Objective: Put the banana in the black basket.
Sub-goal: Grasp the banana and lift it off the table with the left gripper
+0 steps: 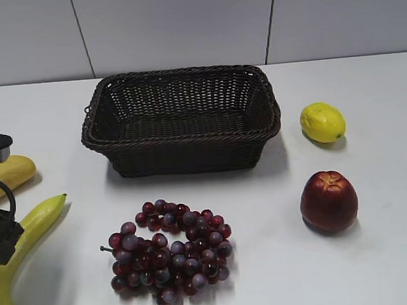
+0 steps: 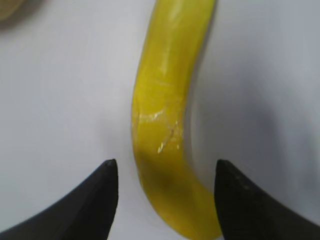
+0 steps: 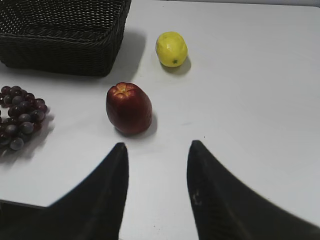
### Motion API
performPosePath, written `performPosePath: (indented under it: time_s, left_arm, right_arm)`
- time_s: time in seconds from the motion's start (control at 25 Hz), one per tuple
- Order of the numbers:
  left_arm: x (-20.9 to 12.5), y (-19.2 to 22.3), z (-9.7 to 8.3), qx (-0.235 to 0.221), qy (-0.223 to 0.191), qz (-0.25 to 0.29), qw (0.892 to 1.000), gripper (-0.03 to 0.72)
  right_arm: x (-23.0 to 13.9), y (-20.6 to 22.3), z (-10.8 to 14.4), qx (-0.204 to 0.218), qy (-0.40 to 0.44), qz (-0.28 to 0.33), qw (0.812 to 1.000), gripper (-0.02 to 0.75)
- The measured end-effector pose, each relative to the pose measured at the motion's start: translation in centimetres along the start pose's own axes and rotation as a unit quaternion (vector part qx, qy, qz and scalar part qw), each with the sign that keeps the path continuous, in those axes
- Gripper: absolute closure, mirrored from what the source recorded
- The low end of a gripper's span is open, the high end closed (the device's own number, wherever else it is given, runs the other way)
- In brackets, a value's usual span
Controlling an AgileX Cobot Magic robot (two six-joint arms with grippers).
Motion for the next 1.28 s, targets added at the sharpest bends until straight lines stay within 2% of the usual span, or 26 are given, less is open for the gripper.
performPosePath:
  time_s: [0.36,0.52,1.0,1.28]
  left_arm:
    - [1.8,1.1,1.7,0.008,-0.021,-0.036,0.999,0.097]
    - [2.5,1.6,1.9,0.009,-0.023,-0.048,0.999,0.097]
    - [1.7,4.1,1.8,0.008,-0.026,-0.007,1.000,0.097]
    - [1.7,4.1,1.6,0.000,-0.039,-0.007,0.999,0.116]
  right_arm:
    - [0.0,0.0,0.0,0.000,0.000,0.000,1.000,0.439]
    - [0.0,0.0,0.0,0.000,0.000,0.000,1.000,0.439]
    - [0.0,0.0,0.0,0.000,0.000,0.000,1.000,0.439]
    - [0.0,0.0,0.0,0.000,0.000,0.000,1.000,0.439]
Point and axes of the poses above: a point on each arm's last joint axis where the gripper is mounted, y pointing out along that axis toward the gripper, z along the wrist's bending axis when the last joint is at zero, x = y × z, the point moved 9 cm from there along y, pointing out along that axis toward the gripper, and after that the axes turned 1 degree about -y, right-handed, at the moved point
